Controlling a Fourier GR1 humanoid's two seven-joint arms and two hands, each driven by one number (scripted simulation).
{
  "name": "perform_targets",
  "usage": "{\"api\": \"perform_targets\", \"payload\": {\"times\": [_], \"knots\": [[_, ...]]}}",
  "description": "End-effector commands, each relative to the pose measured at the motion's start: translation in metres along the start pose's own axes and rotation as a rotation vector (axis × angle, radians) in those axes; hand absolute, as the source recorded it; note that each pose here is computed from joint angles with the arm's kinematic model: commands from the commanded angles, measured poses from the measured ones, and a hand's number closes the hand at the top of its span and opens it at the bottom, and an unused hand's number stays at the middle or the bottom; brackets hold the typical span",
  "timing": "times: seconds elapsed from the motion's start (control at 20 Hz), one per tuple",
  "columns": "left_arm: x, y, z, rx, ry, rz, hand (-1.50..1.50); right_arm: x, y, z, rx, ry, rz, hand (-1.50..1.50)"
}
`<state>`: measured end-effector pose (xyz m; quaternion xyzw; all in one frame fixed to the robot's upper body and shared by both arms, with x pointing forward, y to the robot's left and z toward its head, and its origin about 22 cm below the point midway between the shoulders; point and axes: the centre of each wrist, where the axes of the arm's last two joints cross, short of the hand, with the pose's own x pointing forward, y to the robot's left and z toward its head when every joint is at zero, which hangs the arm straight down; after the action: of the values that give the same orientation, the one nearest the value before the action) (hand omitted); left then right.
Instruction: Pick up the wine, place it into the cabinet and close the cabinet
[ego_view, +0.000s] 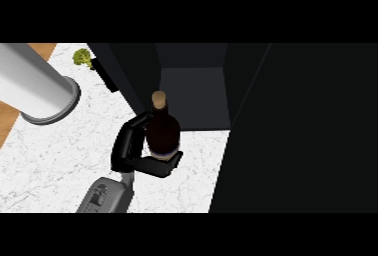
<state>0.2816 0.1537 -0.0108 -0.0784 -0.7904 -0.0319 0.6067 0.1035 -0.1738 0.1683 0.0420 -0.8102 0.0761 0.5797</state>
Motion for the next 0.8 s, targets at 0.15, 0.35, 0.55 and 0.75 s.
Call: {"api": "perform_targets", "payload": {"times": [0.15,0.35,0.55,0.75], "knots": [[-0.002,-0.015,-0.044,-0.019,0.007,-0.039,1.5,0.042,-0.009,0.02,0.012,-0.054,-0.097,-1.5],[-0.009,-0.007,-0.042,-0.018,0.051,-0.024,1.5,0.043,-0.011,0.025,0.021,-0.062,-0.083,-1.5],[-0.013,-0.009,-0.076,-0.028,0.037,-0.037,1.5,0.028,-0.008,0.01,0.003,-0.052,-0.087,-1.5],[-0.01,-0.028,-0.085,-0.041,0.042,-0.037,1.5,0.039,-0.011,0.018,0.024,-0.06,-0.078,-1.5]]}}
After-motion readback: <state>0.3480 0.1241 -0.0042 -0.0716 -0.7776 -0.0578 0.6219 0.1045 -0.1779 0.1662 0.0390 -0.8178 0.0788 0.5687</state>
